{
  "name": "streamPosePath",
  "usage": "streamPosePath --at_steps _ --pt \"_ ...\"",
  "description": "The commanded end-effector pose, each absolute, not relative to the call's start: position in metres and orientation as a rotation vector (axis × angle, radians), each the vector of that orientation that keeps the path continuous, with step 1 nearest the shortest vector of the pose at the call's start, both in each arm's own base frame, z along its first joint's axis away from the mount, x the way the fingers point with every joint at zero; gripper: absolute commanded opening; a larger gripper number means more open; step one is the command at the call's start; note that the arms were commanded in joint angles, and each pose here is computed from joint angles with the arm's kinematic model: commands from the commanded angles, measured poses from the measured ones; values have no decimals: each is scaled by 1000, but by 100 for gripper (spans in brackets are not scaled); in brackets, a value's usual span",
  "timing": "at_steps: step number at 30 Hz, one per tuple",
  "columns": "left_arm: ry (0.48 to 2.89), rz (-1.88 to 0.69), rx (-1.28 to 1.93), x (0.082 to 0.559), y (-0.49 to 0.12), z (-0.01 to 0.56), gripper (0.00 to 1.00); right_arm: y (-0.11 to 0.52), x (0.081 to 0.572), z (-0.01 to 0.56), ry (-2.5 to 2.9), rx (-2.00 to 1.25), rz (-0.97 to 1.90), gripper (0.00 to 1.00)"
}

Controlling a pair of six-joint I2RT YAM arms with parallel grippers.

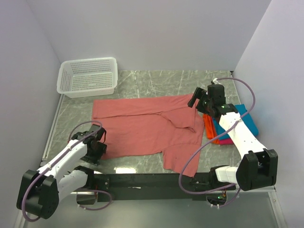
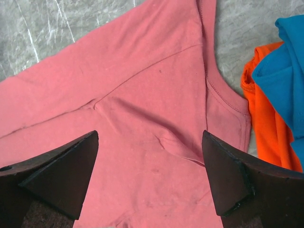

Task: Fold and stack the t-shirts
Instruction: Fold the tshirt

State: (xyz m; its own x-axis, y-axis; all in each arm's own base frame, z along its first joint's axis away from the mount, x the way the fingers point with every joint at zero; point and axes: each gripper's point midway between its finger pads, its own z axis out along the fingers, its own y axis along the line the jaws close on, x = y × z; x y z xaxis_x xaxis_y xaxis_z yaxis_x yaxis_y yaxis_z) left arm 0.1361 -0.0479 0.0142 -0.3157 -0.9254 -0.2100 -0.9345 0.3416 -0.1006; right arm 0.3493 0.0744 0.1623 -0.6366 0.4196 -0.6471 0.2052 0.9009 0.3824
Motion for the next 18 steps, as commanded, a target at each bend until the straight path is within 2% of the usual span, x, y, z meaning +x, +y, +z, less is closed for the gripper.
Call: streamPosePath --at_steps 1,2,4,5,7,8,10,15,18 --pt "2225 153 -1705 151 -27 19 64 71 346 164 2268 430 339 95" --pt "2229 170 -1710 150 -25 16 53 70 343 163 2277 432 337 95" --pt "2245 188 -1728 150 -23 11 42 69 336 161 2286 431 330 95" --pt "2249 195 -1732 150 -23 10 32 68 334 159 2292 430 328 95" --pt "2265 207 -1727 149 -23 10 20 66 324 154 2319 439 314 95" --pt "2269 198 -1728 149 -24 10 10 67 320 152 2334 437 316 95" --pt "2266 192 -1730 149 -24 11 1 70 304 141 2387 414 323 95" --pt "2274 139 -1681 159 -27 15 1 107 255 119 2536 156 334 92" --pt "2277 134 -1642 166 -27 21 1 149 204 103 2649 -126 393 92"
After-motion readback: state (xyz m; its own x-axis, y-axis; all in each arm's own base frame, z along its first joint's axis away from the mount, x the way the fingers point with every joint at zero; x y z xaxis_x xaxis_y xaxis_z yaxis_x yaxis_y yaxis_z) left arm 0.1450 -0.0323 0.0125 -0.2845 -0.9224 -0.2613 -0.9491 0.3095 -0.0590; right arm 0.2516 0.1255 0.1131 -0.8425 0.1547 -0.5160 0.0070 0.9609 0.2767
